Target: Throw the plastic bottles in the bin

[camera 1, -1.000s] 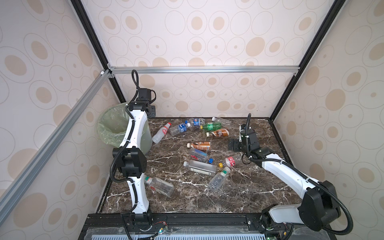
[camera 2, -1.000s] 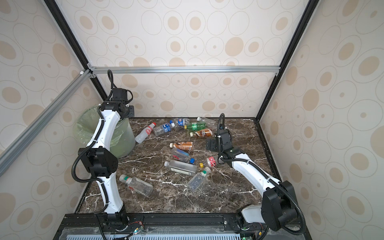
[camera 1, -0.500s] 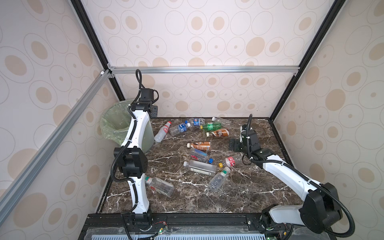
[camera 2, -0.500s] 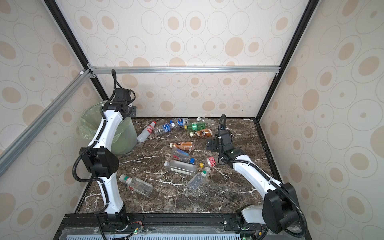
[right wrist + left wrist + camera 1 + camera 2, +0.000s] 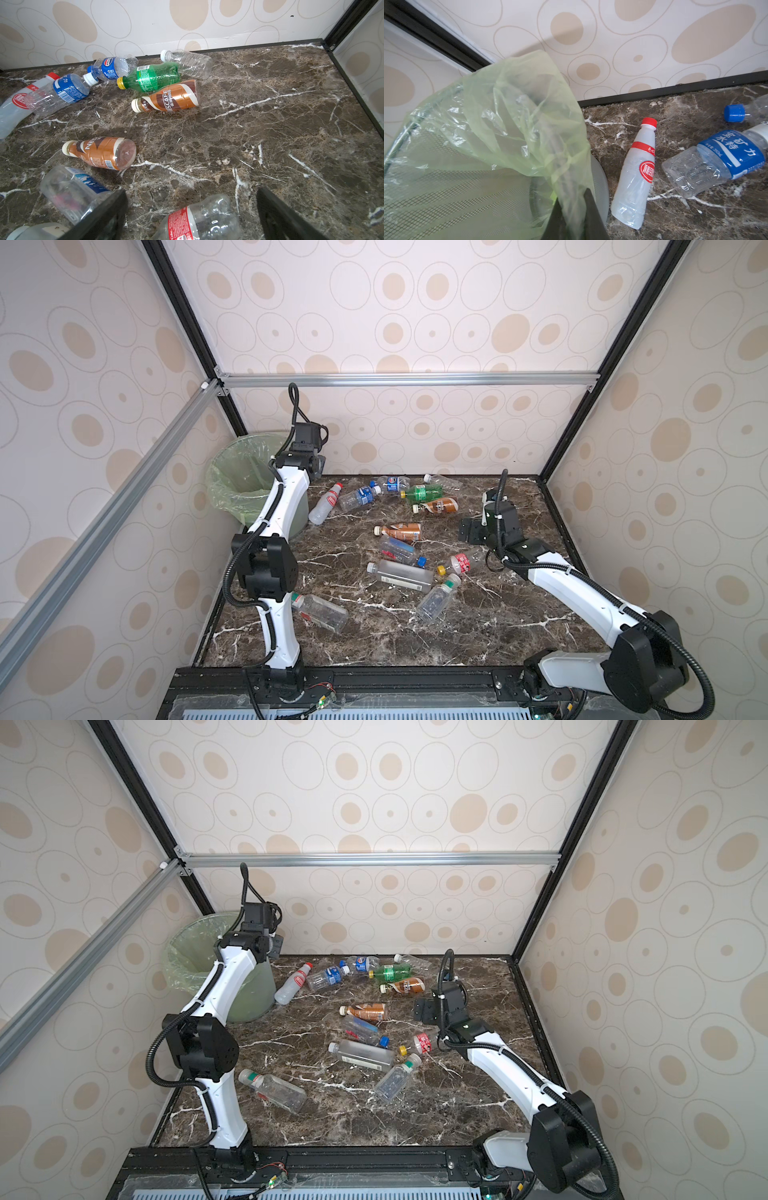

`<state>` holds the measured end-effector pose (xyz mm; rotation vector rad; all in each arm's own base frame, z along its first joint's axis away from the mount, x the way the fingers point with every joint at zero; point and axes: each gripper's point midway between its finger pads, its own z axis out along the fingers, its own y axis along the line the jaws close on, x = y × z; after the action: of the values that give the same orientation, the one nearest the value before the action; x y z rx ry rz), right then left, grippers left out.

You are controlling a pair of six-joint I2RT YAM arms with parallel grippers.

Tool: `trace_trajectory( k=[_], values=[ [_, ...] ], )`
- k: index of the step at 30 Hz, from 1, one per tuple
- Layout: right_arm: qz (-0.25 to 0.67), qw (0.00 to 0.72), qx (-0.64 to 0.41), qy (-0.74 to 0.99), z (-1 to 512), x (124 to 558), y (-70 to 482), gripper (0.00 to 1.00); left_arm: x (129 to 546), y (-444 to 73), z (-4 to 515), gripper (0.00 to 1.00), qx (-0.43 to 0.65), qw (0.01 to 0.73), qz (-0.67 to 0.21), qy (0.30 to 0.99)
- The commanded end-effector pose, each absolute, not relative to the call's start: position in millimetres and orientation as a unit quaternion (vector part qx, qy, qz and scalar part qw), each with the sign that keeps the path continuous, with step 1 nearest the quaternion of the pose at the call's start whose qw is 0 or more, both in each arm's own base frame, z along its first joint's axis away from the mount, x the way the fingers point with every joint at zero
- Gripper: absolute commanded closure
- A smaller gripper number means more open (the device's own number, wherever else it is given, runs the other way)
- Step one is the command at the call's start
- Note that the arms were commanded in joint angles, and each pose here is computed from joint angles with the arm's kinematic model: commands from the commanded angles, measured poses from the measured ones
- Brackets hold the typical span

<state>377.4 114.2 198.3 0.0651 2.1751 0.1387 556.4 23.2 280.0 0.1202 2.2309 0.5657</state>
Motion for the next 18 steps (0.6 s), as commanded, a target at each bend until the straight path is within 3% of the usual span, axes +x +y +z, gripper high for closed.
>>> trace_trajectory(
  k=[1,18],
  values=[
    [0.066,0.466,0.029,0.882,204,371,115,0.0,565,28,317,1.0,0.064,0.445,0.262,0.854],
    [0.065,0.472,0.033,0.879,209,368,112,0.0,575,-4,329,1.0,0.102,0.475,0.207,0.85]
  ],
)
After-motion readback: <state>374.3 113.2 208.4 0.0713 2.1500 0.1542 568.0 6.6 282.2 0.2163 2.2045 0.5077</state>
